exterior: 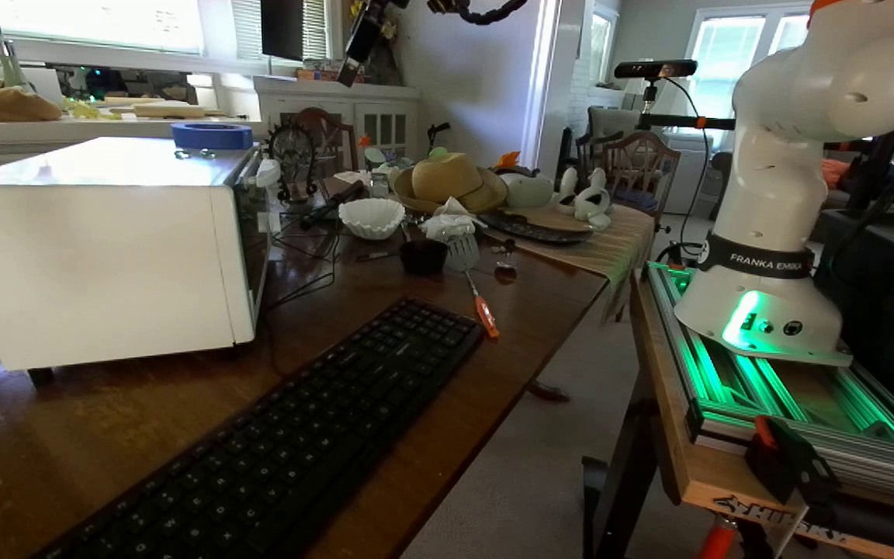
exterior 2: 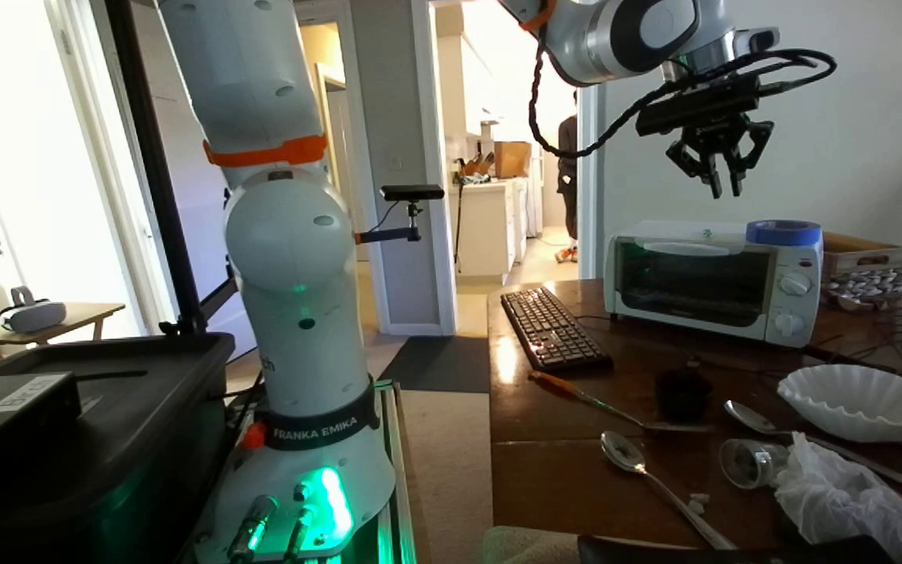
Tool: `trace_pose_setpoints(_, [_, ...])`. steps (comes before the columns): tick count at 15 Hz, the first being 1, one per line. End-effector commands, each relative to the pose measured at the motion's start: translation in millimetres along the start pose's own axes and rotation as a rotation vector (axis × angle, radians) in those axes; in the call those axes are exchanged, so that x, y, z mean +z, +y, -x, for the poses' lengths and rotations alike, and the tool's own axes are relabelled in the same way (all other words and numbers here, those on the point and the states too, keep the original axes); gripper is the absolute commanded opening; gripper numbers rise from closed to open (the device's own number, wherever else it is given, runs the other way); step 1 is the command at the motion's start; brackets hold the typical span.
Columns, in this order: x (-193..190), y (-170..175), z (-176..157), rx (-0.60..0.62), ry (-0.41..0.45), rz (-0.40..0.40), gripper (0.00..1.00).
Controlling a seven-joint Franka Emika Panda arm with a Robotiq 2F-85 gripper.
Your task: Open the oven door.
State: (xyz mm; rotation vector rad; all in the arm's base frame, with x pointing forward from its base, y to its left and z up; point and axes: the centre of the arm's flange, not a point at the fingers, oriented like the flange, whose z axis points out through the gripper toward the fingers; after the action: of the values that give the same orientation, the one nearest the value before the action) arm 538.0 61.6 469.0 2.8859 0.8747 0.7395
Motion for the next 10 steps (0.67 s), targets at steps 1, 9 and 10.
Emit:
trace_pose_setpoints(1, [24, -12, -28, 0.027, 0.095, -0.028, 0.00])
trace_pose_setpoints(9, [47, -43, -33, 0.058, 0.126, -0.055, 0.01])
trace_pose_setpoints(10, [46, -41, -34, 0.059, 0.128, -0.053, 0.01])
